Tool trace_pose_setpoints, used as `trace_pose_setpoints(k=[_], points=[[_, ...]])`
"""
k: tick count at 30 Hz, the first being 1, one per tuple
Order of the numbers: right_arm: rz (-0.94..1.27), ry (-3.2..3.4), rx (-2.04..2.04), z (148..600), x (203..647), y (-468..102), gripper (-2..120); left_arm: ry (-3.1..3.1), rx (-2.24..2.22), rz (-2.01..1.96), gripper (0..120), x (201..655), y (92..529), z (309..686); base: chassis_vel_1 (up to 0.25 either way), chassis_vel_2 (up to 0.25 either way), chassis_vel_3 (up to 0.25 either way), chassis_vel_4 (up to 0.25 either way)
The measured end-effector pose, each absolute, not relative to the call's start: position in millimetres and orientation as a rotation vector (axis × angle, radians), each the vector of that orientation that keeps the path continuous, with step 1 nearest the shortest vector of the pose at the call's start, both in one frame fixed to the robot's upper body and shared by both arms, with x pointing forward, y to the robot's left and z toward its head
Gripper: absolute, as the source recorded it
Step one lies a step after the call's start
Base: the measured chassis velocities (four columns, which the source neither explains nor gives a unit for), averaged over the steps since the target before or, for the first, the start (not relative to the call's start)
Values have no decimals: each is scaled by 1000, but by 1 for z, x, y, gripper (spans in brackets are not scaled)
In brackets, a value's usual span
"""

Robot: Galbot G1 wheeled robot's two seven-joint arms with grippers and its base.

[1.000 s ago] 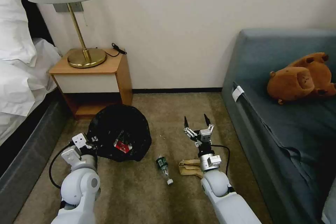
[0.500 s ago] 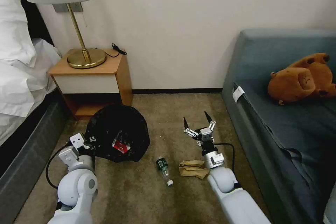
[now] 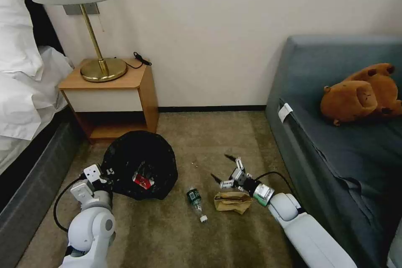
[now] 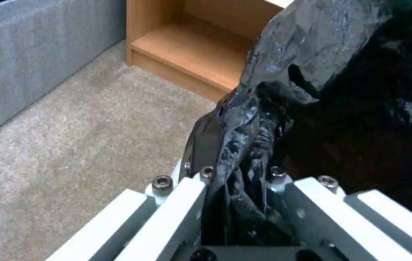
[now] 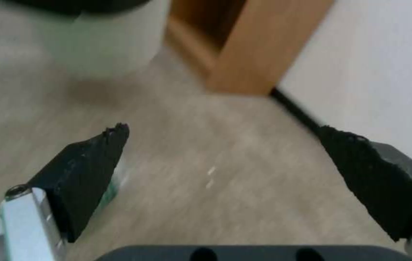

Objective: Pick up the trash bin, then pick up the garbage on the floor and place it into the trash bin.

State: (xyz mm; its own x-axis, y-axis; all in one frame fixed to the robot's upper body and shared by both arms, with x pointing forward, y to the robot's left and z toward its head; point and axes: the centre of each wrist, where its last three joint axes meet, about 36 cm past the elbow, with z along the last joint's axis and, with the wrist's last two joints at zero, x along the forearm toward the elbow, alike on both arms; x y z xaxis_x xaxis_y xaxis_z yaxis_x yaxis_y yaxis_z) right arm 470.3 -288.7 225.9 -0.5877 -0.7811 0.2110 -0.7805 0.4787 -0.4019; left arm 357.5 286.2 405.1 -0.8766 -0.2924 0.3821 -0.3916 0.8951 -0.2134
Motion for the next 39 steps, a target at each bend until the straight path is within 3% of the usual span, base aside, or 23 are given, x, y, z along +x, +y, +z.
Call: trace_pose_setpoints(k=[14, 39], points=[[-1207, 2561, -1863, 228, 503, -351, 100, -2704, 522, 400, 1, 355, 281, 395, 0, 0, 0, 0], [-1517, 2466, -1880, 210, 522, -361, 99, -2720, 556, 410, 1, 337, 282, 405, 0, 0, 0, 0]])
